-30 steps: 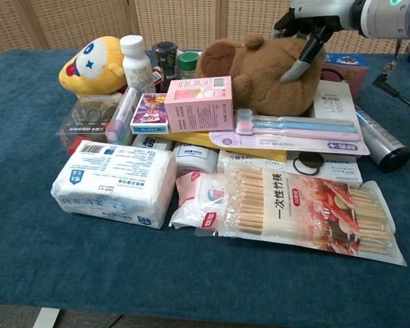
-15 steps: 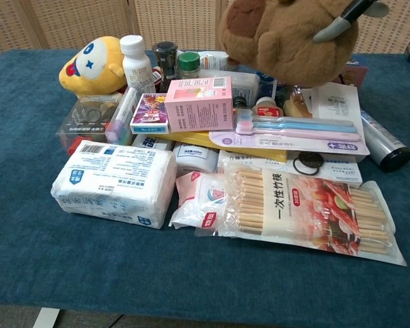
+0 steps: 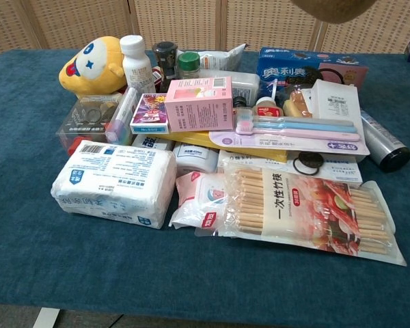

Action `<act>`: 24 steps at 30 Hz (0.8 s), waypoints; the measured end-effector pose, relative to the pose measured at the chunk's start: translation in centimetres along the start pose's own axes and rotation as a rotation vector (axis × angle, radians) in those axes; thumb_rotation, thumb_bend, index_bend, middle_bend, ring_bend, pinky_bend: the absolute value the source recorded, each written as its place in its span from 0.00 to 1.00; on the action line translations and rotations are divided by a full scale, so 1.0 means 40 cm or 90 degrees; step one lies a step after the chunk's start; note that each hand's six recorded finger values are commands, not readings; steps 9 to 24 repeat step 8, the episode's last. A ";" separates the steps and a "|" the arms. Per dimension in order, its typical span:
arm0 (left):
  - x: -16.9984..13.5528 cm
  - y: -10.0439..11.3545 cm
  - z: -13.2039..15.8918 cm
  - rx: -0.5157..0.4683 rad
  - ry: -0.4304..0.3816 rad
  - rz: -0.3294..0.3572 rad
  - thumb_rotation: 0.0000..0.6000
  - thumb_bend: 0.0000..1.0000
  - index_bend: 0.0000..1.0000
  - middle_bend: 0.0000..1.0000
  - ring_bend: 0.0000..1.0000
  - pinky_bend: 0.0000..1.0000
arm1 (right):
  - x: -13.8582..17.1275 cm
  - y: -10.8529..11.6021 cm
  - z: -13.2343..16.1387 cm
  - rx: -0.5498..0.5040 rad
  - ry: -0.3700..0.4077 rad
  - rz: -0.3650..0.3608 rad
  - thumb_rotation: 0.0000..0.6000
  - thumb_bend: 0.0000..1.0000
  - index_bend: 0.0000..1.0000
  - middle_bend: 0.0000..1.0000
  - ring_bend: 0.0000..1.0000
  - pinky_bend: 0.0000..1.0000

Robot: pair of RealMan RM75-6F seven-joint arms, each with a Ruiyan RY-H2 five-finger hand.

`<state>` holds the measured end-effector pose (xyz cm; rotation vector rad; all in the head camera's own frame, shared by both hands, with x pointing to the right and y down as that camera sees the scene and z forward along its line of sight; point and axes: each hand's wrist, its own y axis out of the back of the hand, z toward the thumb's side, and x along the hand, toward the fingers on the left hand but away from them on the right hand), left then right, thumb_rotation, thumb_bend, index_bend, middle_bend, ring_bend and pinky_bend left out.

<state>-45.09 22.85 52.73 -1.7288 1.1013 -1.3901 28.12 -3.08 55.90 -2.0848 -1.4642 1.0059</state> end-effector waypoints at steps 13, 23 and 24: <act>0.004 -0.003 -0.007 0.000 0.002 -0.004 0.86 0.37 0.28 0.17 0.09 0.00 | -0.011 0.010 0.009 -0.007 0.002 -0.010 1.00 0.00 0.83 1.00 1.00 0.90; 0.004 -0.003 -0.007 0.000 0.002 -0.004 0.86 0.37 0.28 0.17 0.09 0.00 | -0.011 0.010 0.009 -0.007 0.002 -0.010 1.00 0.00 0.83 1.00 1.00 0.90; 0.004 -0.003 -0.007 0.000 0.002 -0.004 0.86 0.37 0.28 0.17 0.09 0.00 | -0.011 0.010 0.009 -0.007 0.002 -0.010 1.00 0.00 0.83 1.00 1.00 0.90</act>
